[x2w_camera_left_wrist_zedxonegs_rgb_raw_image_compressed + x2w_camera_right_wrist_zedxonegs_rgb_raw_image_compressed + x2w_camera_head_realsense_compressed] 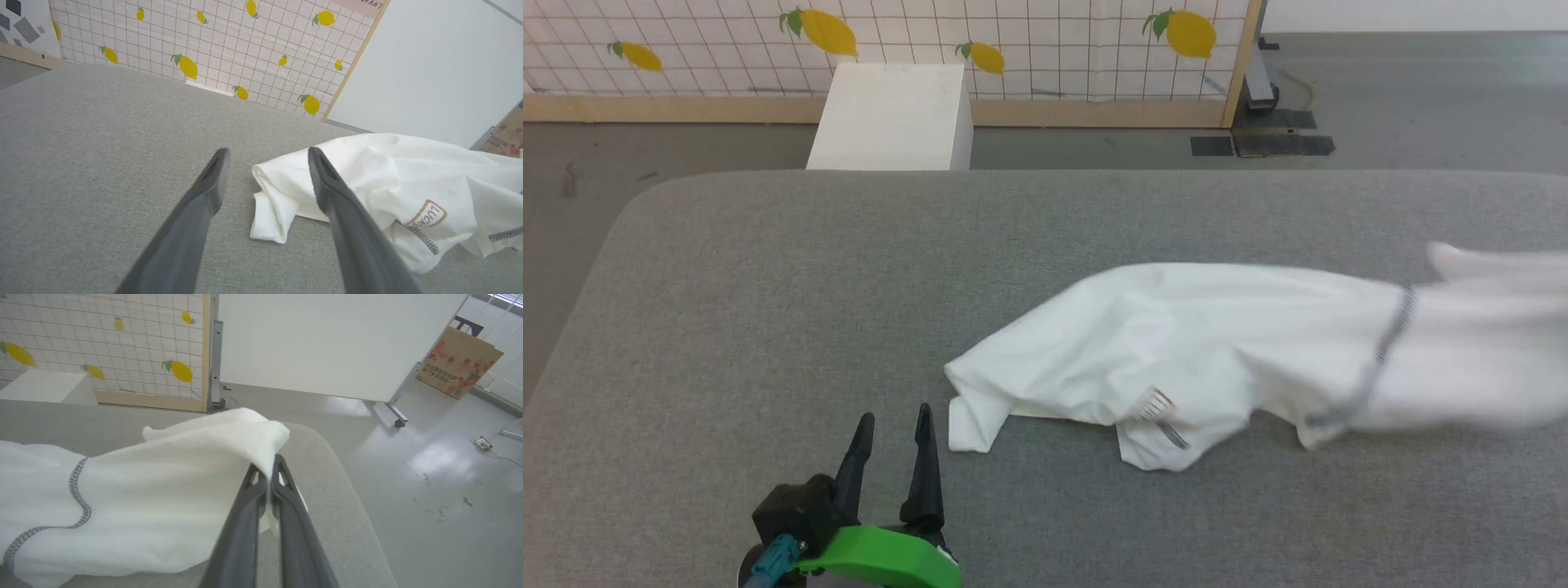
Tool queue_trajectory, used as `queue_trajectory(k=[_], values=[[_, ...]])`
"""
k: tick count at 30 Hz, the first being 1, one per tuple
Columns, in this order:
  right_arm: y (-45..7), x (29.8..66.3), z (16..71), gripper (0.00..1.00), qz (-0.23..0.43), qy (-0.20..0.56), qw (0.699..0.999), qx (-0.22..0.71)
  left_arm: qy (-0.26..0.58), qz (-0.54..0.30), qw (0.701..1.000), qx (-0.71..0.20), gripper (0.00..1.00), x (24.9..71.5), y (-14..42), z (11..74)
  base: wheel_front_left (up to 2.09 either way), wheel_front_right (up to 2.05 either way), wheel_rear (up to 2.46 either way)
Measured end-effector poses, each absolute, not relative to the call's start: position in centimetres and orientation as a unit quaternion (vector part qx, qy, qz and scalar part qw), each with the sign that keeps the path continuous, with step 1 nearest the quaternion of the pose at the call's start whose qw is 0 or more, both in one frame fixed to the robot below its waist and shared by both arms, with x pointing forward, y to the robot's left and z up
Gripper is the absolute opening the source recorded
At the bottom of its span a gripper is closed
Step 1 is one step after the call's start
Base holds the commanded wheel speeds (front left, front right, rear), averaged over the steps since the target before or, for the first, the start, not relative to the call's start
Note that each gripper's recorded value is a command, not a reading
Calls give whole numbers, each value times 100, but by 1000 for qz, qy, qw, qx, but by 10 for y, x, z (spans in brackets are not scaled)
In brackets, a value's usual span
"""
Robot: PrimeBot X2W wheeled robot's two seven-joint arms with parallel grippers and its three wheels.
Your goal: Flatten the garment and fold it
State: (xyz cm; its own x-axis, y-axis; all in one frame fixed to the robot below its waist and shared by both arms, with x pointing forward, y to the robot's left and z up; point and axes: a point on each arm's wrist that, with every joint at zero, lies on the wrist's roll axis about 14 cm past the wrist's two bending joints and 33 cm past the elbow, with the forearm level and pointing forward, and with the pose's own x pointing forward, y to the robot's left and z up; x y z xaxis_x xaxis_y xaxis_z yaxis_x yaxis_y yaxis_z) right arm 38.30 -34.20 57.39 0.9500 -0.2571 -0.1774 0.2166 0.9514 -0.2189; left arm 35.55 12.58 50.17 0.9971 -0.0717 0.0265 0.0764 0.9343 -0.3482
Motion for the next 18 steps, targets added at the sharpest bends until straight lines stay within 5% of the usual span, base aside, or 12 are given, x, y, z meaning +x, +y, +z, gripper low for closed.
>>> queue_trajectory(k=[5,12,13,15,16,18], values=[[-391,323,509,0,-204,203,953,-97,2,-29,985,-173,100,354,132,495,0,0,0],[-380,293,443,0,-209,272,938,-52,10,-23,986,-163,100,352,141,493,0,0,0],[-377,293,439,7,-204,273,939,-52,8,-23,987,-162,100,351,141,494,0,0,0],[-372,299,440,49,-196,262,944,-53,10,-25,987,-160,100,351,141,494,0,0,0],[-371,303,444,100,-193,253,946,-55,10,-24,987,-160,100,351,141,494,0,0,0],[-366,317,458,100,-182,225,955,-62,8,-28,987,-161,100,352,139,496,0,0,0]])
